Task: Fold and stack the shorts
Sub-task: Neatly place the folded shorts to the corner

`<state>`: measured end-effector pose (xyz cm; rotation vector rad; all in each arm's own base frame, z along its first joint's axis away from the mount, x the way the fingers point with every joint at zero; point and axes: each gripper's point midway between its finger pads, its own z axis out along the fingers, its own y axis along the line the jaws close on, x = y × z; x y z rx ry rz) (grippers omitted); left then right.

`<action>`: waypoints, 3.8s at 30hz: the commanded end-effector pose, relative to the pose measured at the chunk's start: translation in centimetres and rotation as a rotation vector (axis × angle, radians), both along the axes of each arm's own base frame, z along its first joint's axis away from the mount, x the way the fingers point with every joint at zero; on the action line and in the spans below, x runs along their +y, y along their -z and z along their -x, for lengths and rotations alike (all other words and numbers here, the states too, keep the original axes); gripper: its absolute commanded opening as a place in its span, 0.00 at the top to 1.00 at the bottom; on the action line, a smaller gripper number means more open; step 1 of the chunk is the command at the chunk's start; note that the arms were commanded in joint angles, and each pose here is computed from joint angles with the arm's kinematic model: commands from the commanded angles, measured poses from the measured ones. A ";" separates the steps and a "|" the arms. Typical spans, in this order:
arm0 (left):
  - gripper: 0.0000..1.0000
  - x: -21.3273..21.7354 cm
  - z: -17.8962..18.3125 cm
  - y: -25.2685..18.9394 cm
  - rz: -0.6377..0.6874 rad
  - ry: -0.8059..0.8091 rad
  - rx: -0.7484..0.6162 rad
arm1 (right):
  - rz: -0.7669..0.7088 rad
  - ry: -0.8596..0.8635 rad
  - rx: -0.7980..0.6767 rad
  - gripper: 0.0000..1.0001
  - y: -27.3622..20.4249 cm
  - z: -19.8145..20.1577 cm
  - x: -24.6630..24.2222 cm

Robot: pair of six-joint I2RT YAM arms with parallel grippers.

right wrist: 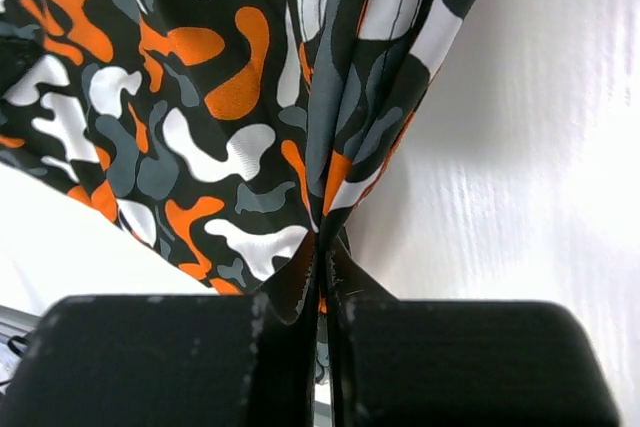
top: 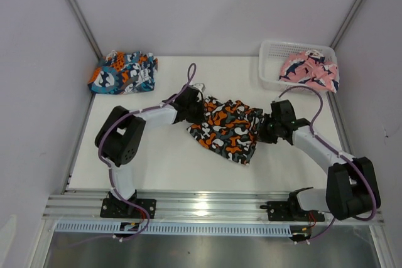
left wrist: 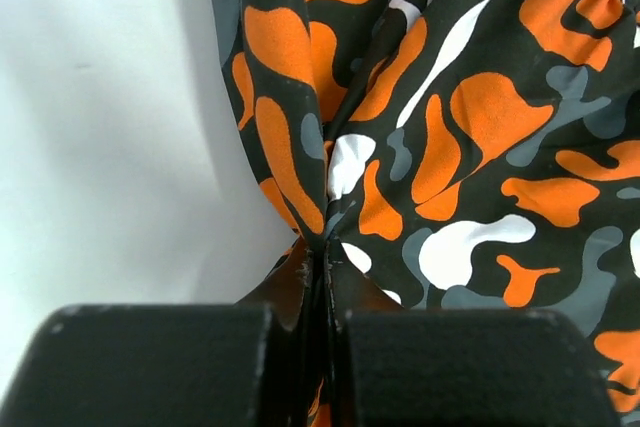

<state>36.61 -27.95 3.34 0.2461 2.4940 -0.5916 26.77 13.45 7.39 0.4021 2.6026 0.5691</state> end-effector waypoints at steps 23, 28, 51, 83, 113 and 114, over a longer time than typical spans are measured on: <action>1.00 17.1 -14.3 -19.4 -0.062 -0.552 -0.245 | -0.229 -0.245 -0.396 1.00 -13.9 -21.9 22.0; 1.00 21.9 -17.6 -20.8 -0.049 -0.656 -0.265 | -0.383 -0.310 -0.498 1.00 -16.4 -26.0 27.3; 1.00 38.5 -22.5 -24.7 -0.052 -1.037 -0.427 | -0.985 0.141 -0.943 1.00 -19.4 -31.0 37.2; 1.00 46.6 -26.7 -19.3 -0.041 -1.218 -0.471 | -0.936 0.486 -0.983 0.77 -12.7 -34.8 33.0; 0.39 54.4 -23.4 -13.9 -0.189 -1.374 -0.352 | -0.903 0.197 -0.933 0.34 -11.9 -34.0 30.3; 0.32 54.3 -23.5 -14.1 -0.183 -1.368 -0.357 | -0.897 0.183 -0.934 0.33 -12.1 -33.9 30.2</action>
